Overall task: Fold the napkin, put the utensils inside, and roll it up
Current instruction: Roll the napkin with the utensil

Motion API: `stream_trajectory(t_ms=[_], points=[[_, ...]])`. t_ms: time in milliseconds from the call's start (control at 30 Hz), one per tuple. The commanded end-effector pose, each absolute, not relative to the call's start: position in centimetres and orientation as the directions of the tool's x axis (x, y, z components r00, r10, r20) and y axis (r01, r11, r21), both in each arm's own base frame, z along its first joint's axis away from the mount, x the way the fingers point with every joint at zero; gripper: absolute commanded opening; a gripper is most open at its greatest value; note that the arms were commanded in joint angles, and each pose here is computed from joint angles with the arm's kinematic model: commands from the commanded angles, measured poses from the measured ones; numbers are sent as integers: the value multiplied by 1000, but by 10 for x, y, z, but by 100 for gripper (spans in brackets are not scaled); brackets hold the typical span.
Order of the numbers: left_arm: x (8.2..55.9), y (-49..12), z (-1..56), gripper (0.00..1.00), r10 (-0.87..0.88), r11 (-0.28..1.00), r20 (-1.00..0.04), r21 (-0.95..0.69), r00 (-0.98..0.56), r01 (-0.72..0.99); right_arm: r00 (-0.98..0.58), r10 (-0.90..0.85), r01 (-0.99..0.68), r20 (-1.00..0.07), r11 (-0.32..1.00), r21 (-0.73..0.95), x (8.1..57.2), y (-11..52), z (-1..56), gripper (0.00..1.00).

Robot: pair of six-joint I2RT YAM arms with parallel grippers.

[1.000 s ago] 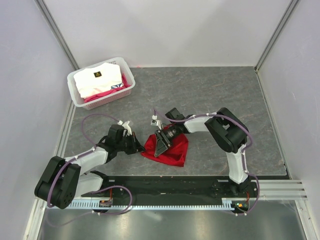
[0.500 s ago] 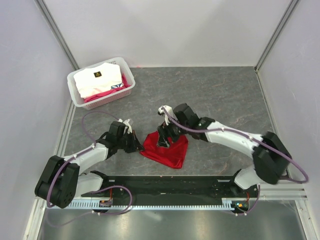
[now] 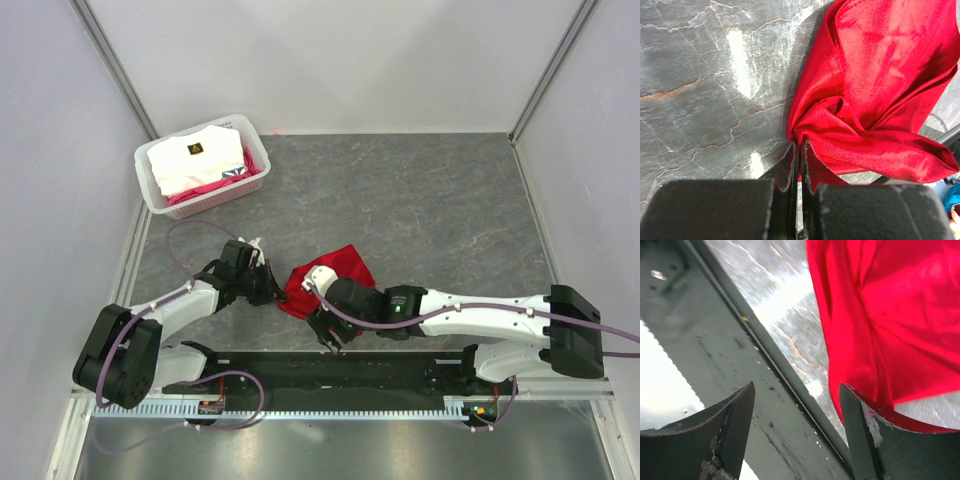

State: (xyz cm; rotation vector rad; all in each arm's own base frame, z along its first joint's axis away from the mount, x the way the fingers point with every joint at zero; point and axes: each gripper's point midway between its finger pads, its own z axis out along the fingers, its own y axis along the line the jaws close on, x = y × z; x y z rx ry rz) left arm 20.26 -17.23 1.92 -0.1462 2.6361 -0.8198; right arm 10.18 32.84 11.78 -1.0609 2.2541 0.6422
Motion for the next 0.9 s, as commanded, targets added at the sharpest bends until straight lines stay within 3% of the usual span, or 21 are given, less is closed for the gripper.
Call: stream_trajectory(t_ms=[0,867], points=[[209,-172,23,2,-215,833,-327,-553,-920,2,-577,-527,-734,-624,669,115,110,312,102,75],[210,-173,23,2,-205,835,-322,-549,-924,6,-552,-664,-747,-504,663,-56,119,279,31,71]])
